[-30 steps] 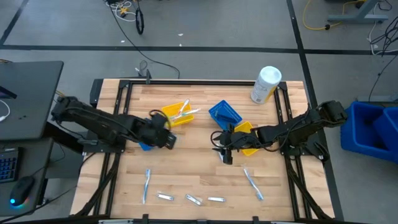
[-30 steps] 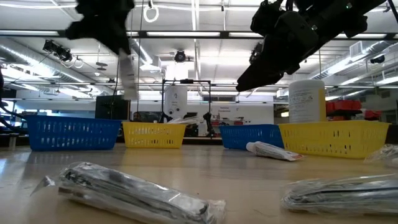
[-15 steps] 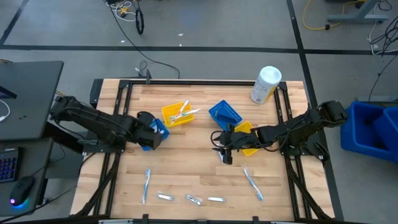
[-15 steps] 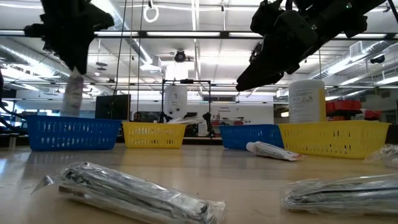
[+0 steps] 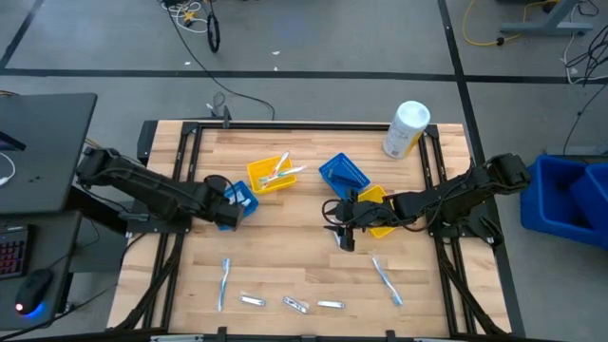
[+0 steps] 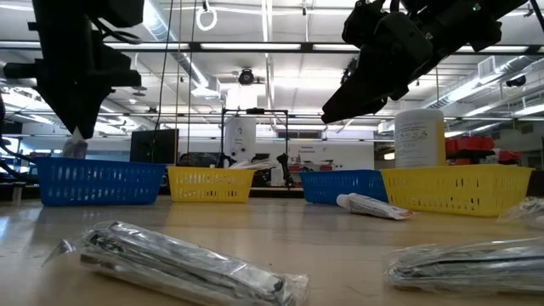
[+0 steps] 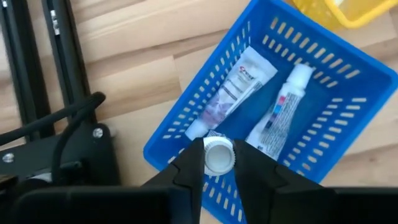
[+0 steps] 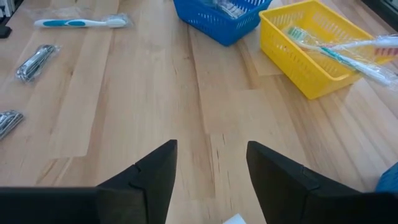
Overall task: Pick & Place Travel size toiletries
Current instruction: Put the toothpaste into the left blue bin, then put the blue toothbrush into the left yellow bin
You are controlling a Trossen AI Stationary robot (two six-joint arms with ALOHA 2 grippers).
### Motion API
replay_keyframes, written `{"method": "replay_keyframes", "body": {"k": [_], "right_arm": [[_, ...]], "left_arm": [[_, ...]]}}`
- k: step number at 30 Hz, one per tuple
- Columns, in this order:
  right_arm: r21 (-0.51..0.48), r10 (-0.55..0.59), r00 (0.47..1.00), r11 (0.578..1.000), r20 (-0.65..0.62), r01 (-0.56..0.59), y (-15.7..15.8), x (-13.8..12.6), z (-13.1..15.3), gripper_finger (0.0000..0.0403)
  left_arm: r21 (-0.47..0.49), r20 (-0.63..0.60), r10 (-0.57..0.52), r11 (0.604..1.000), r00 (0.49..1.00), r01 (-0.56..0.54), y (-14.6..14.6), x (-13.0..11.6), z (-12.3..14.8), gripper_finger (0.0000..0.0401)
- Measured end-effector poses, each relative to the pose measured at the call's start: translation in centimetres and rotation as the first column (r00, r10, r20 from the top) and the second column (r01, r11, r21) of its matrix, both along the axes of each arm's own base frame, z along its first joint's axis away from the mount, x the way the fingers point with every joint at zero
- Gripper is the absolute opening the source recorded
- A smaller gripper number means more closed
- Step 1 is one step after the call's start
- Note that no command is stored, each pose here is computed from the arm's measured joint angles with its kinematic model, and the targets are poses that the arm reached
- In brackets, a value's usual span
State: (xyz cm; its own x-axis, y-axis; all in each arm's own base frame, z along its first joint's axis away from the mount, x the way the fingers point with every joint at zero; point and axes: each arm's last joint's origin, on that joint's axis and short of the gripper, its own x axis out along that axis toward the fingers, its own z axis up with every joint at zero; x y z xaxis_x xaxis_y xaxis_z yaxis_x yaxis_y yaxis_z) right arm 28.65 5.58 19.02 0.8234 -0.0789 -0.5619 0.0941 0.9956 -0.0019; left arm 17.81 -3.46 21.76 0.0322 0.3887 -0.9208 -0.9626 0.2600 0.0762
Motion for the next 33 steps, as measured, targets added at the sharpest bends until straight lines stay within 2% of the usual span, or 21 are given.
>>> {"method": "replay_keyframes", "body": {"k": [9, 17, 22, 26, 31, 33], "right_arm": [[-0.001, 0.001, 1.000, 1.000, 0.000, -0.001, 0.0, 0.0, 0.0, 0.0211], [-0.001, 0.001, 1.000, 1.000, -0.001, -0.001, 0.0, 0.0, 0.0, 0.0210], [0.003, 0.010, 1.000, 1.000, -0.010, -0.010, 0.0, 0.0, -0.1, 0.0214], [0.015, 0.028, 0.999, 1.000, -0.021, -0.028, 0.1, -0.1, -0.1, 0.0230], [0.038, 0.013, 0.999, 0.999, -0.047, -0.011, 0.2, -0.3, -0.4, 0.0253], [0.039, 0.013, 0.997, 0.999, -0.071, -0.011, 0.3, -0.5, -0.6, 0.0257]], "left_arm": [[0.001, 0.080, -0.052, 0.999, 0.995, 0.052, 1.2, 1.2, -1.3, 0.0132], [0.110, 0.157, -0.124, 0.988, 0.980, 0.107, 2.4, 2.5, -1.1, 0.0185], [0.185, 0.212, -0.209, 0.968, 0.955, 0.170, 2.7, 3.6, -0.7, 0.0198], [0.222, 0.298, -0.339, 0.934, 0.892, 0.281, 2.4, 5.1, -0.1, 0.0198], [0.235, 0.446, -0.466, 0.885, 0.764, 0.402, 1.2, 6.8, 0.9, 0.0199], [0.233, 0.500, -0.486, 0.873, 0.716, 0.429, 0.5, 7.1, 1.3, 0.0199]]}}
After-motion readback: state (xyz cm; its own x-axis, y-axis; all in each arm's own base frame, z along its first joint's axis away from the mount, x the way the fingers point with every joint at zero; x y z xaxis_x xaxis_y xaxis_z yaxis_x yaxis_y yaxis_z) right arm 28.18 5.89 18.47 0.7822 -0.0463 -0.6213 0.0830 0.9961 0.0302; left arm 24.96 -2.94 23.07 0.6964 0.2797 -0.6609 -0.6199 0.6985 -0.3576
